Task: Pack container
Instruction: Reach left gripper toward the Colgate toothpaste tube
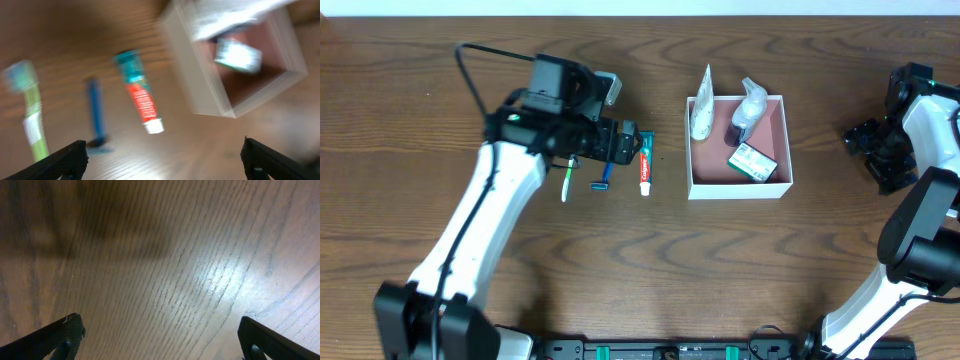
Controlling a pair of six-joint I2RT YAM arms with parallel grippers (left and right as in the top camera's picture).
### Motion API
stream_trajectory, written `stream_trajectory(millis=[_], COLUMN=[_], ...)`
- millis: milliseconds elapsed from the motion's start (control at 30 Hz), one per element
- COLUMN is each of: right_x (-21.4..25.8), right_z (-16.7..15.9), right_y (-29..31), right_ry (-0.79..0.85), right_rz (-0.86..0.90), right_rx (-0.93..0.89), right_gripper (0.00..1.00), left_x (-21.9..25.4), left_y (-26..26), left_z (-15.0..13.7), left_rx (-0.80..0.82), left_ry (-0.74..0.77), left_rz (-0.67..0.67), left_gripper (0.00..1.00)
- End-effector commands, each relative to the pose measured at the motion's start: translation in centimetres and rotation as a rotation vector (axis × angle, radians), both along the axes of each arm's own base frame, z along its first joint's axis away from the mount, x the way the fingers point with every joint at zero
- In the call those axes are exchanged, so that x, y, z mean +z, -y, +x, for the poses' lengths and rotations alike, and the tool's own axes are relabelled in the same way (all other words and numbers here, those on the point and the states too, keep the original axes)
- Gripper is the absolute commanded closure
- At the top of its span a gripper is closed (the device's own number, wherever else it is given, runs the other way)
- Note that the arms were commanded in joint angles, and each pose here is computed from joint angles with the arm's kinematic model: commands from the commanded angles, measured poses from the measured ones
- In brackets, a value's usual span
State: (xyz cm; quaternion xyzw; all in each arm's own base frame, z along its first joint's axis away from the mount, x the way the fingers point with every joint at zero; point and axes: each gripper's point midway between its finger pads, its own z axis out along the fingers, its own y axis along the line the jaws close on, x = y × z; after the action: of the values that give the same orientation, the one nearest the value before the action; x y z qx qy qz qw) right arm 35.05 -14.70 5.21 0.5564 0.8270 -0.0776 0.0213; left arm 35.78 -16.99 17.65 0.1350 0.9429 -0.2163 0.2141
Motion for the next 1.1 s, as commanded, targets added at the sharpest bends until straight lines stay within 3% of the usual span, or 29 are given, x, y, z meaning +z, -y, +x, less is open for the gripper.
stream_trajectory(millis=[0, 533, 1067], right_x=[0.6, 0.6, 0.6], right_z=[-0.1, -0.1, 0.0], right_y=[0.3, 0.3, 0.2], right_ry=[0.013, 0.013, 0.014], right_rz=[-0.015, -0.016, -0.016], right_rx=[-0.022, -0.022, -0.019], right_gripper=[0.01, 0.01, 0.01], left_x=[-2.5, -11.4, -13.4], left_y=[-2.6, 2.2, 3.7], left_z=[1.8, 1.6, 1.3], left_rx=[0.218, 0.129, 0.199], left_ry=[-0.011, -0.155, -0.210], left_rz=[0.201, 0.266, 0.242], left_gripper=[0.02, 0.02, 0.02])
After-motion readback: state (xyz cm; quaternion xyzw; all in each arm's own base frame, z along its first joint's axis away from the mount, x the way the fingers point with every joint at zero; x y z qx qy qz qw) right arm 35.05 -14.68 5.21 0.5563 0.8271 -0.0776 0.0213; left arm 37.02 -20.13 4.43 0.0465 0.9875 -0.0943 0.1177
